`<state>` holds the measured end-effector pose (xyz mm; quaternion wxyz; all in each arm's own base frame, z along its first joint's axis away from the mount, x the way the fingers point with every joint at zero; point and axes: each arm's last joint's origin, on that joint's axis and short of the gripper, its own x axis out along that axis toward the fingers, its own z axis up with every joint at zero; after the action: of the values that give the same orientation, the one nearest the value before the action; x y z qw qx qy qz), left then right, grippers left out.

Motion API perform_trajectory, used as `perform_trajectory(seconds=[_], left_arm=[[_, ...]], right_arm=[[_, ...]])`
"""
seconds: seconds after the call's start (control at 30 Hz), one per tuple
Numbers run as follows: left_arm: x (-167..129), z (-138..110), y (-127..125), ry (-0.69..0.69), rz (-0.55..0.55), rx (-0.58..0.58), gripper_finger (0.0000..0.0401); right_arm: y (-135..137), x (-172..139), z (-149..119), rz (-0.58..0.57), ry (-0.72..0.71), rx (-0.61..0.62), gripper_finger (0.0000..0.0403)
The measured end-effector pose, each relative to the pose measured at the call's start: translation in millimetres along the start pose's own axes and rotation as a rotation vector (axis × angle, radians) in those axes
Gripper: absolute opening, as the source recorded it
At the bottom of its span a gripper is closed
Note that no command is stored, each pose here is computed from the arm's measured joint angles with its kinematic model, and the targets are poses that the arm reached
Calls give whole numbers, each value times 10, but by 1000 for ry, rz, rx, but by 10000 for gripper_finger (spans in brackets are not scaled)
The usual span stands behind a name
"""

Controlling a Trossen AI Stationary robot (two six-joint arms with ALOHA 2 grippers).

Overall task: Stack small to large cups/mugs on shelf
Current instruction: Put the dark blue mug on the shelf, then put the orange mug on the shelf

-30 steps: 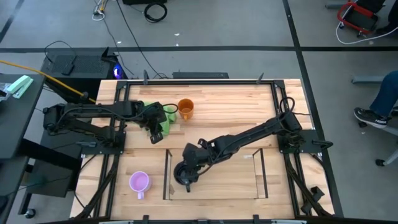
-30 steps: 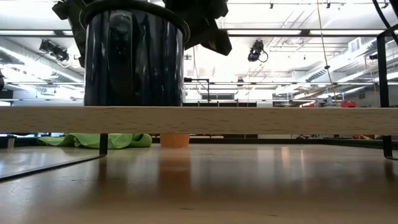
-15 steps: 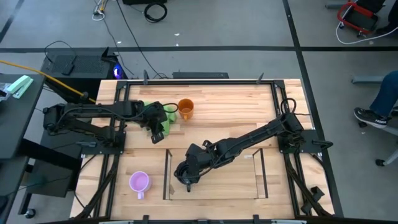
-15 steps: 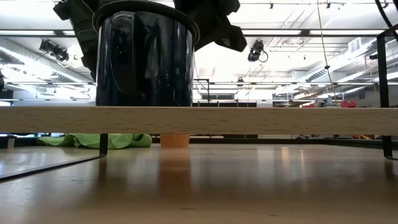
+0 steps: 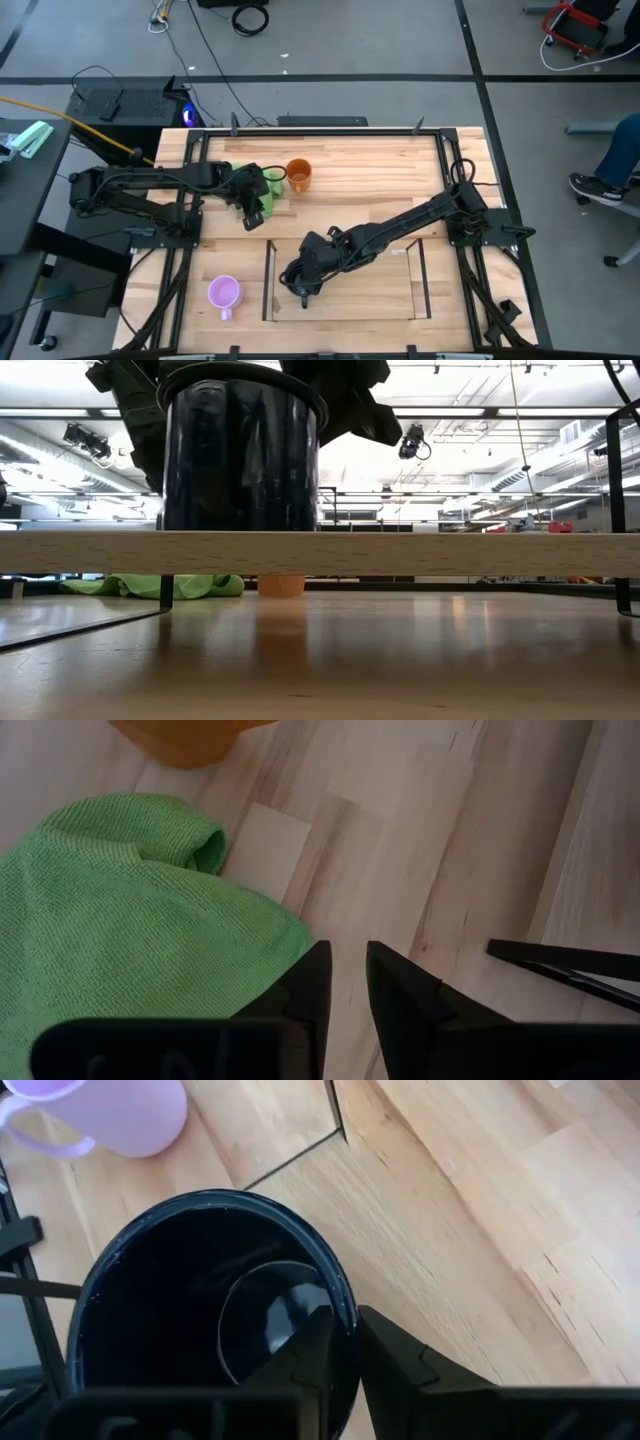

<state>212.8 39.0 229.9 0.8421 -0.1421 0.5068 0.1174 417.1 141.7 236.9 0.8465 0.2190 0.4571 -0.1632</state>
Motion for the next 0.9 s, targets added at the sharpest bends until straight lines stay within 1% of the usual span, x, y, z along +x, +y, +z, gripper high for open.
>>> perform_trajectory(seconds=[0.17, 0.5, 0.7, 0.9], left_arm=[[0, 0, 0, 0, 0, 1, 79], [0, 0, 0, 0, 0, 3, 78], [1, 0, 1, 1, 0, 3, 82], [1, 0, 0, 1, 0, 3, 78]], right_arm=[[-1, 5, -3, 0, 2, -13, 66], [5, 4, -3, 12, 8, -35, 94], [-4, -105, 27, 28, 2, -49, 105], [-14, -248, 67, 49, -17, -54, 106]])
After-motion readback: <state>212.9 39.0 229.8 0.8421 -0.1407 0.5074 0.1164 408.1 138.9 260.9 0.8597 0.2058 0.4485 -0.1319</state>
